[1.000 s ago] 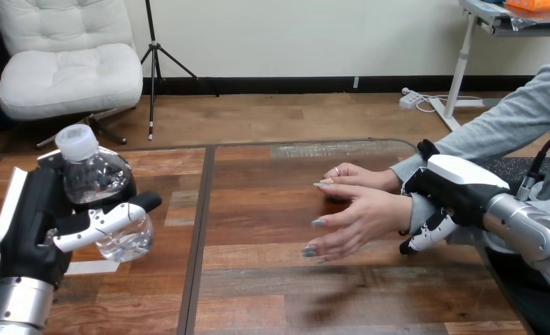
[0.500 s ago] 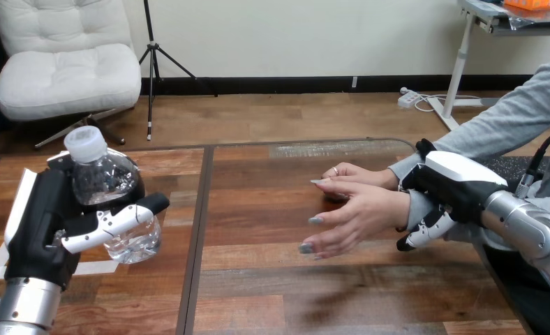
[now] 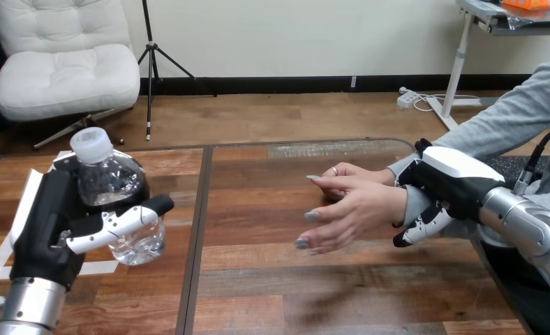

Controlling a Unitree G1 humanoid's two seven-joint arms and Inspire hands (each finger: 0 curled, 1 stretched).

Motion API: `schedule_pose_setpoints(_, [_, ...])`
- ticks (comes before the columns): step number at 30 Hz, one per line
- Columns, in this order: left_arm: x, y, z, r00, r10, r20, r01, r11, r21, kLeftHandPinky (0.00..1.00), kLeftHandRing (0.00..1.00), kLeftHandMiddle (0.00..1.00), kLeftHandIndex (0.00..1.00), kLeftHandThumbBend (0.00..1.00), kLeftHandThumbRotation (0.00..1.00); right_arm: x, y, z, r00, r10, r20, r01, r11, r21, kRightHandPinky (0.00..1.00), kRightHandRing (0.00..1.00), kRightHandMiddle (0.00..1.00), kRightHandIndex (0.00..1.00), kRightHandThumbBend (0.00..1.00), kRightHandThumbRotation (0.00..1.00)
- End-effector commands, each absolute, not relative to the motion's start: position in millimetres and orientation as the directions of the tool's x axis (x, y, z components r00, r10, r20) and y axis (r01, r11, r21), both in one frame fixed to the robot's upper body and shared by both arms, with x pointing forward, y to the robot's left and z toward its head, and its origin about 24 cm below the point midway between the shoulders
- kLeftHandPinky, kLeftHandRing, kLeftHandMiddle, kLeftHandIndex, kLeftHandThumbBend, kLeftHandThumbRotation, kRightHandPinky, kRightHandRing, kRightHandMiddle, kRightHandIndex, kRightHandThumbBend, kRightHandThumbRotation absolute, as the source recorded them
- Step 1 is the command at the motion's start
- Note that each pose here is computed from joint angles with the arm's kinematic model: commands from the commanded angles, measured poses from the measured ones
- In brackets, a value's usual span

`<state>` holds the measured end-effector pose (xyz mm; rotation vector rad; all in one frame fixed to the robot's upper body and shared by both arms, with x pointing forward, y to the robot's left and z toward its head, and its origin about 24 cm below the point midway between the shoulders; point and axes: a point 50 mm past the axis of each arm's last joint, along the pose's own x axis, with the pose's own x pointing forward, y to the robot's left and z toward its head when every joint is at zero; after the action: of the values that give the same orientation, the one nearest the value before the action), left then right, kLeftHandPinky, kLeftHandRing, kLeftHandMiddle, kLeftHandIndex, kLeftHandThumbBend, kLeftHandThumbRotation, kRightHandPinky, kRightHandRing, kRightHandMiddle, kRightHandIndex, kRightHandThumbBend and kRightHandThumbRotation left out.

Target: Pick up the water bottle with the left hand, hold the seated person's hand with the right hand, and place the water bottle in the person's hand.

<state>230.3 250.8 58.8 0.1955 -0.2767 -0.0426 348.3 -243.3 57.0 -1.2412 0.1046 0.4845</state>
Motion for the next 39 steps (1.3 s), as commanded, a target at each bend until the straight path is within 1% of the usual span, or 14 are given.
schedule_pose_setpoints(1, [246.4,236.7,88.1,0.913,-0.129,0.386,0.046,0.975,0.217,0.27,0.33,0.37,0.38,0.65,0.0,358.5,-235.5,87.0,0.916,0.353,-0.188,-0.292,0.27,-0.918,0.22,0.27,0.34,0.37,0.81,0.0])
schedule_pose_setpoints(22, [257.8,215.7,91.4,0.89,-0.209,0.406,0.135,0.97,0.204,0.25,0.32,0.38,0.39,0.64,0.0,359.7,-231.7,93.9,0.911,0.376,-0.168,-0.282,0.273,-0.92,0.24,0.29,0.36,0.37,0.8,0.0])
schedule_pose_setpoints(33, [265.0,203.9,93.5,0.885,-0.231,0.406,0.157,0.966,0.206,0.26,0.32,0.37,0.39,0.67,0.0,359.2,-229.9,95.6,0.907,0.391,-0.156,-0.278,0.28,-0.919,0.25,0.29,0.35,0.37,0.8,0.0])
schedule_pose_setpoints(39, [271.4,195.4,94.5,0.875,-0.262,0.407,0.196,0.96,0.199,0.25,0.31,0.37,0.38,0.67,0.0,359.1,-228.6,96.3,0.905,0.398,-0.15,-0.275,0.279,-0.92,0.25,0.29,0.35,0.37,0.8,0.0])
